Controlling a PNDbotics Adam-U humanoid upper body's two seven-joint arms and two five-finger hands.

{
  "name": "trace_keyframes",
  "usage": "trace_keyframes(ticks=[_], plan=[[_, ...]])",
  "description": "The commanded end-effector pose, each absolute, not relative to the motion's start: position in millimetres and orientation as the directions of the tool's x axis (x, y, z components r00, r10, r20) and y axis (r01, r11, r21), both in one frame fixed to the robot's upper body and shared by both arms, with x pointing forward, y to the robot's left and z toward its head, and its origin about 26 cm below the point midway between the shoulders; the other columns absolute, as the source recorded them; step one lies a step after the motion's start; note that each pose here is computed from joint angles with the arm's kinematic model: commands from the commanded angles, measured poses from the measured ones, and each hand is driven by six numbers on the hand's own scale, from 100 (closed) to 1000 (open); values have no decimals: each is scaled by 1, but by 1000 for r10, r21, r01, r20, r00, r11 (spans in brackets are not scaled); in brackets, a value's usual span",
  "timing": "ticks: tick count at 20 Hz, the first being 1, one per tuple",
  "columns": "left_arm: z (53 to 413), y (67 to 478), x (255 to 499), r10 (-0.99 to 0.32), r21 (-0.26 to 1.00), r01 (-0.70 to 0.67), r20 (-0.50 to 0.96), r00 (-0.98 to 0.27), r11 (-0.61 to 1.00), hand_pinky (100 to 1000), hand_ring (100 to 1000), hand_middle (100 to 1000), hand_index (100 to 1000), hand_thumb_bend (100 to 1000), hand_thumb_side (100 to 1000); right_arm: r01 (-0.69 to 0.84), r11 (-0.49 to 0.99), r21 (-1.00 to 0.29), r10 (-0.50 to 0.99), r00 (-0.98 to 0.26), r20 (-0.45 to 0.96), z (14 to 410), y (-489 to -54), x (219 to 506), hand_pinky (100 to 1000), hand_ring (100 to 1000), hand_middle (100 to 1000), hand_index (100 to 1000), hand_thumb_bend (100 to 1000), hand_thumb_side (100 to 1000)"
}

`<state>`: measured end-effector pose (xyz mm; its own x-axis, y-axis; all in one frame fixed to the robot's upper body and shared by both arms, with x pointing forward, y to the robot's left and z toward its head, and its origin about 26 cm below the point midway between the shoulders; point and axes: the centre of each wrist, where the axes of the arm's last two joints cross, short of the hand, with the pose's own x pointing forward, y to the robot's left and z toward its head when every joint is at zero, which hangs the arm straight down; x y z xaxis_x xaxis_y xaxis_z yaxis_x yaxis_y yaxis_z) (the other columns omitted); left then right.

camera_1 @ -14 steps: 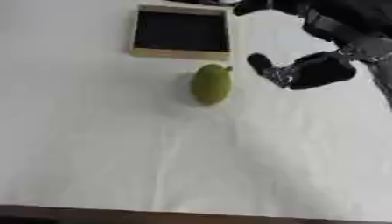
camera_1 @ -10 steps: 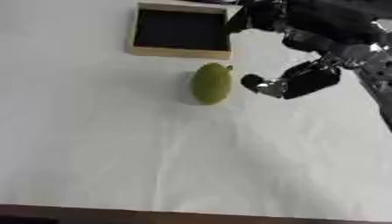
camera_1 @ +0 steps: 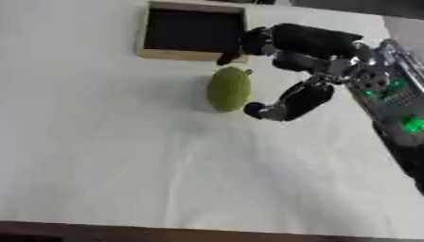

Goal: Pick up objects on the table and place them in the box.

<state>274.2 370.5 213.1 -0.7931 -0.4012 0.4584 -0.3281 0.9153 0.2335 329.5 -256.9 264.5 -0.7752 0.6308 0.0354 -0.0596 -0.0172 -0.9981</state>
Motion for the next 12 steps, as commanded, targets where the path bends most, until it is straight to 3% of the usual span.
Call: trace_keyframes(ticks=[1, 12], plan=[[224, 369, 272, -405, 253, -323, 425, -810, 912, 679, 745, 746, 763, 100, 567, -50, -40, -998, 657, -754, 11, 264, -257, 337, 893, 842, 786, 877, 357, 100], [223, 368, 273, -397, 256, -312, 429, -811, 915, 678, 746, 747, 763, 100, 567, 43, -67, -997, 700, -710, -78, 254, -248, 356, 899, 906, 816, 876, 363, 100]])
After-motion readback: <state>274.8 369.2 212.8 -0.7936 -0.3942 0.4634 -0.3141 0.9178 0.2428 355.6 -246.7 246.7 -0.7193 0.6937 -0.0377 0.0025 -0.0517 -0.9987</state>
